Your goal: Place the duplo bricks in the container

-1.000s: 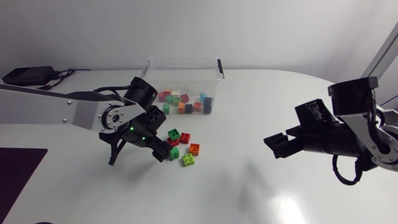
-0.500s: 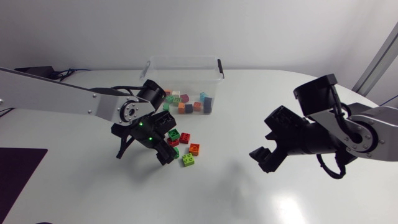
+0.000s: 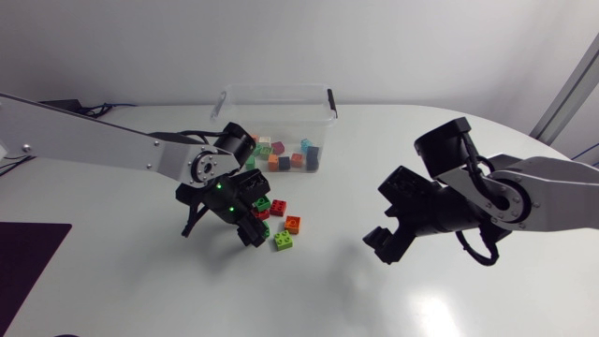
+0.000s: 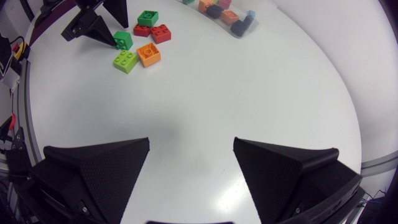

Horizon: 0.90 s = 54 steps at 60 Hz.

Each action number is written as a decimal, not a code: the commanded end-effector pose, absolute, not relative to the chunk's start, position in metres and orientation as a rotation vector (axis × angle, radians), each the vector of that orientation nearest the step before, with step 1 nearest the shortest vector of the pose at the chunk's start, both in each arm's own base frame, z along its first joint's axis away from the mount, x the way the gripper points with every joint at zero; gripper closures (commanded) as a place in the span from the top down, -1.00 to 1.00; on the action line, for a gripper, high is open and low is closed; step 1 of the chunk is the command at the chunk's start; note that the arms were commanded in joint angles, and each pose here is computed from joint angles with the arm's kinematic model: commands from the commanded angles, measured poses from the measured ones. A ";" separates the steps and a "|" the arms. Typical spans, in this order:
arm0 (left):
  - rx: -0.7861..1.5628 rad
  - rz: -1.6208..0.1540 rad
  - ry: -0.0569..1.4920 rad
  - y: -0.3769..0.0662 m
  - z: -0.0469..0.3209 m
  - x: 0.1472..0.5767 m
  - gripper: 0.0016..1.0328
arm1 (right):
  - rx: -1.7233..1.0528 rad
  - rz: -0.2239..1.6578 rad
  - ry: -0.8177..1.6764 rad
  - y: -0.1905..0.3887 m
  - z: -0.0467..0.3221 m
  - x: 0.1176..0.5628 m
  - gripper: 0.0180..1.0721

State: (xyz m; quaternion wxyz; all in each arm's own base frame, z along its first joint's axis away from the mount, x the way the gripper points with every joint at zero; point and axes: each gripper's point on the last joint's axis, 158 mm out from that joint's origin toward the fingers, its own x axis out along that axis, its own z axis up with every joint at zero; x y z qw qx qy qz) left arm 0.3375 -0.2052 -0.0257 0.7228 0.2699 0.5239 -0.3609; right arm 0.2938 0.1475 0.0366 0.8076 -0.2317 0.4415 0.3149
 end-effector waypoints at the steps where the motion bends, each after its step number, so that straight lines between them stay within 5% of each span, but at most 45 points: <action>1: 0.618 -0.836 1.162 -0.212 -0.031 0.336 0.21 | -0.519 0.688 0.928 0.155 0.037 0.300 0.90; 54: 0.588 -0.894 1.156 -0.230 -0.039 0.334 -0.58 | -0.563 0.752 0.945 0.184 0.018 0.300 0.80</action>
